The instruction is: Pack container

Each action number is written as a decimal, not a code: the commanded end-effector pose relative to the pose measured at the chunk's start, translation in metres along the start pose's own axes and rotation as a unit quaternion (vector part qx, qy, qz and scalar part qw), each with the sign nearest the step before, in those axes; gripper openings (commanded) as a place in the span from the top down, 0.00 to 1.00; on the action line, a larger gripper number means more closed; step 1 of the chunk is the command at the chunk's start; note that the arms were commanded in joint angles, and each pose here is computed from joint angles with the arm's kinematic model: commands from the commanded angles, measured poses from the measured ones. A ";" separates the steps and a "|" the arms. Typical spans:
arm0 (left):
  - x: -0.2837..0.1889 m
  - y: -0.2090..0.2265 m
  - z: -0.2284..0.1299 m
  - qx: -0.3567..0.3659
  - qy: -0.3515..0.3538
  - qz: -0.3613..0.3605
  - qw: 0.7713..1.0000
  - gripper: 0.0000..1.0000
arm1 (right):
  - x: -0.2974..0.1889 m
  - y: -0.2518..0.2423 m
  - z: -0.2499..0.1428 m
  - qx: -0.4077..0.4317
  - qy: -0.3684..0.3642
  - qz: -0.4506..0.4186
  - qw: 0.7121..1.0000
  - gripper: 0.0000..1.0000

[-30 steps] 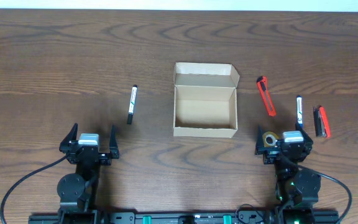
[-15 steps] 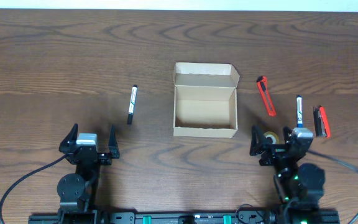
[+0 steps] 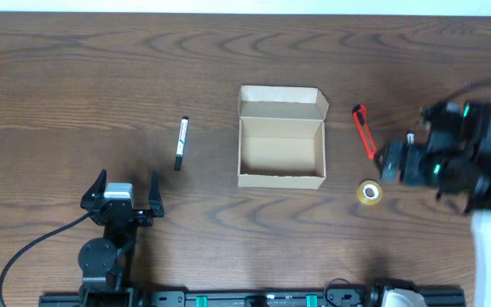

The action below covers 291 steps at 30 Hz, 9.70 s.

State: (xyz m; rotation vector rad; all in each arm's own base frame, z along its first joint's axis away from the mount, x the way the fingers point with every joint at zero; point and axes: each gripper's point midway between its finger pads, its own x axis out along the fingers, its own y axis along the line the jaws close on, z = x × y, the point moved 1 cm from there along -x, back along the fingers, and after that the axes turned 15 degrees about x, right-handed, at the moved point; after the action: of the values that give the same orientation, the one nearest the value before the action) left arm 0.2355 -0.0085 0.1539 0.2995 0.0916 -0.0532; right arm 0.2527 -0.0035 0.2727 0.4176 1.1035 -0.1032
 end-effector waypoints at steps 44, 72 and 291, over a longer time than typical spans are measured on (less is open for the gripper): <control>0.000 -0.005 -0.015 -0.004 0.027 -0.010 1.000 0.05 | 0.209 -0.113 -0.086 0.226 0.050 -0.178 0.956 0.06; 0.000 -0.005 -0.015 -0.021 0.027 -0.009 0.999 0.05 | 0.228 -0.127 -0.086 0.246 0.054 -0.198 0.947 0.25; -0.001 0.007 -0.020 -0.020 0.041 0.027 0.999 0.05 | 0.216 -0.040 -0.170 0.176 0.147 -0.059 0.972 0.89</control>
State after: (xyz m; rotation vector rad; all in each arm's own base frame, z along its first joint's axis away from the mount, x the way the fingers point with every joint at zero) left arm 0.2355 -0.0041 0.1536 0.2715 0.0986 -0.0256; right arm 0.1995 0.0511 0.0091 0.7073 1.3976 -0.3455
